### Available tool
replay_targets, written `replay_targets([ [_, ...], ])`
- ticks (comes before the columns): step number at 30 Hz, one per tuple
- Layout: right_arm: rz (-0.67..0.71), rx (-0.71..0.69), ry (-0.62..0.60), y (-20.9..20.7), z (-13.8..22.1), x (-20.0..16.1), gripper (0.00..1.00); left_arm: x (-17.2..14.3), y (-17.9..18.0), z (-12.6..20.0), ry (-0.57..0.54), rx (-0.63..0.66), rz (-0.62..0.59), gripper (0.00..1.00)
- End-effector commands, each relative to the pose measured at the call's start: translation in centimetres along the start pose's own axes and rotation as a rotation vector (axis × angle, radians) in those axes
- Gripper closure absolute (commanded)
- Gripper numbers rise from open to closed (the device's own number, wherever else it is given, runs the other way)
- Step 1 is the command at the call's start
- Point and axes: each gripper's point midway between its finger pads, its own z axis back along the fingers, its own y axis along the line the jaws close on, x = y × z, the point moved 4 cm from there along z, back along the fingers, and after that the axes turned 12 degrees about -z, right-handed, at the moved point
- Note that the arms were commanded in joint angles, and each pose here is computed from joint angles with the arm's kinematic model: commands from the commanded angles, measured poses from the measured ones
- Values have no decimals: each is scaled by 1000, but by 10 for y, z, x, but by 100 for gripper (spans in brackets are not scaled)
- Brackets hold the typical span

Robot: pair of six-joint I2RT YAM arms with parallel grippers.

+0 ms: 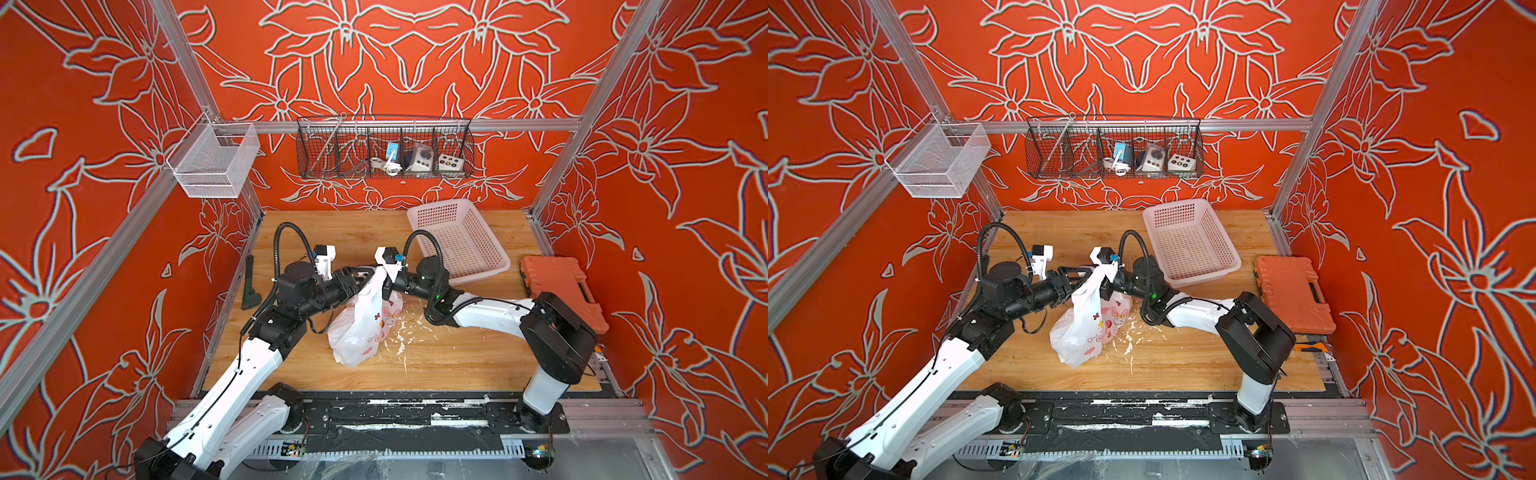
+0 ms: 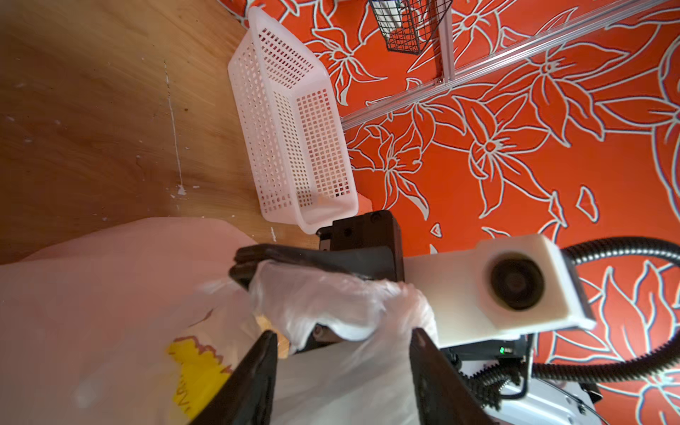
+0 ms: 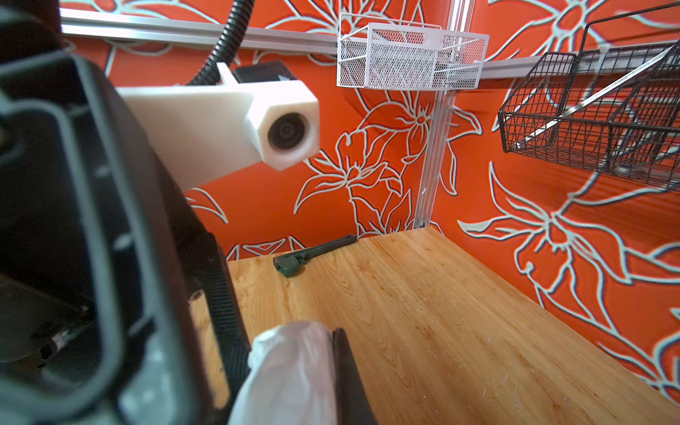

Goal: Place the oranges into plastic bags & tie knots
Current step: Tie the plastic bag at the center of the board.

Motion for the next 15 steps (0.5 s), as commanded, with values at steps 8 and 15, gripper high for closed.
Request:
replay_targets([
  [8,127,40,-64,14,4,16,100,17,3,2,-94,17,124,54],
  [15,202,56,-65,22,2,15,100,18,11,-3,-89,63,191,59],
])
